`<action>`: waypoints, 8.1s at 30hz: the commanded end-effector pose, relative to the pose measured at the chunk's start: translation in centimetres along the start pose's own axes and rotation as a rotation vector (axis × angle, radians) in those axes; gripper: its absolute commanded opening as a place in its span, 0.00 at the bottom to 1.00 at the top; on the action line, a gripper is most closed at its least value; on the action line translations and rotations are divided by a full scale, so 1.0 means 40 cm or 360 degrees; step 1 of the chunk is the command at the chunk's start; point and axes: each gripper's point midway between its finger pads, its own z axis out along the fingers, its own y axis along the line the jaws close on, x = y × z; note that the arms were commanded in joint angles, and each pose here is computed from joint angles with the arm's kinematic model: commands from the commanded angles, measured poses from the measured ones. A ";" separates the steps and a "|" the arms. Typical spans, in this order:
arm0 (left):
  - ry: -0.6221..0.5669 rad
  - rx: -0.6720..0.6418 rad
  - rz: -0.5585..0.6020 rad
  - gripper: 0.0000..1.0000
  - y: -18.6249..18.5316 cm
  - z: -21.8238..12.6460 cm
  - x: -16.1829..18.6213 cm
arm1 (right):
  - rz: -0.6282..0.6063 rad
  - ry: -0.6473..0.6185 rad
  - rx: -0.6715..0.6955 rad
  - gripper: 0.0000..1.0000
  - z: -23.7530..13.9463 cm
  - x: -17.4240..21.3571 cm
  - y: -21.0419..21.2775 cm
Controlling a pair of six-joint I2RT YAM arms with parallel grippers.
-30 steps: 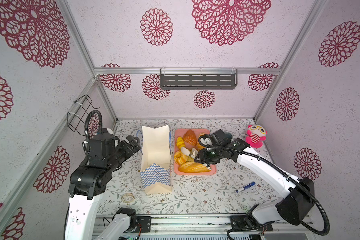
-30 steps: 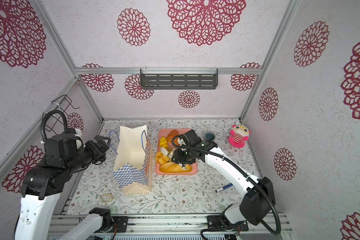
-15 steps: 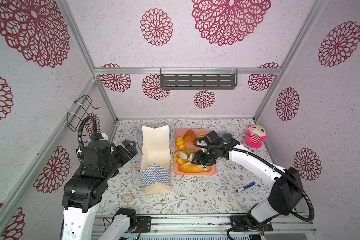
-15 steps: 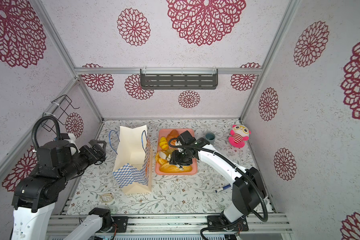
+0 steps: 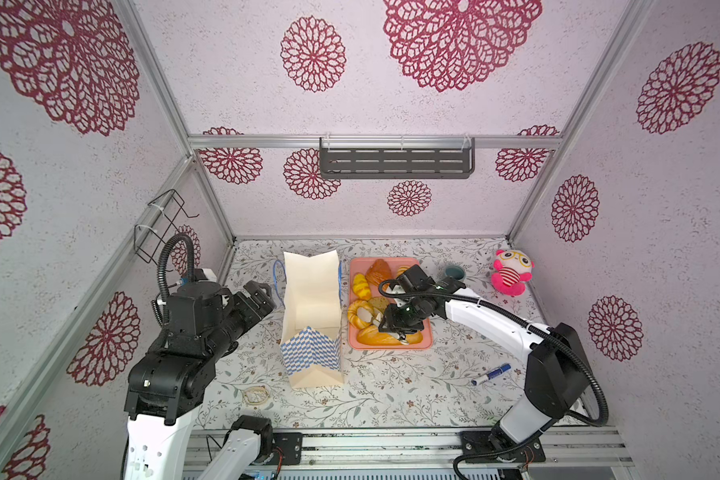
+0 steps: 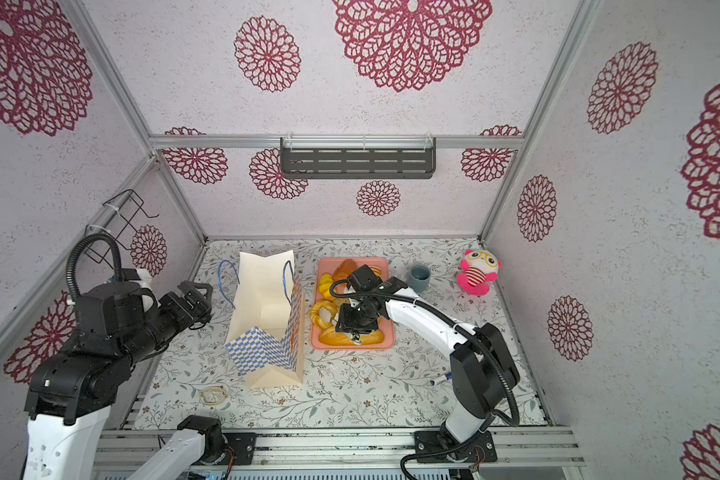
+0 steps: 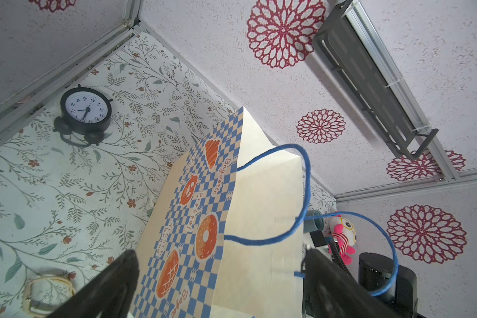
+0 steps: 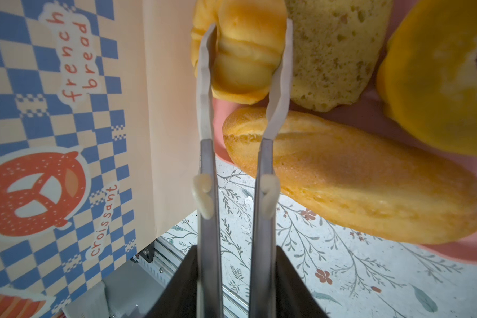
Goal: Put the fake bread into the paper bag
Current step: 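Lower the tongs onto the orange ring-shaped bun and pinch it, then lift the ring bun with the tongs and release it into the bag, then swing the open tongs back toward the tray with the right gripper, then pinch the yellow ring donut with the tongs while the left gripper nears the bag, then lift the yellow donut with the tongs and swing it toward the bag, then lower the donut into the bag opening and open the tongs, then move the tongs back over the tray while the left gripper lowers to the bag rim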
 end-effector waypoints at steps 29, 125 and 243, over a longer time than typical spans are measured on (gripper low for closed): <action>-0.0028 -0.0058 0.0025 0.97 -0.022 0.047 -0.039 | -0.0835 -0.0878 -0.0498 0.03 -0.626 -0.072 0.500; -0.0052 0.0008 0.0228 0.97 -0.120 -0.027 -0.030 | 0.0493 -0.0391 0.0021 0.43 -0.123 0.009 -0.305; 0.0293 0.0083 0.0155 0.97 -0.134 0.082 -0.015 | -0.0484 -0.0678 -0.1092 0.29 -0.613 -0.048 0.567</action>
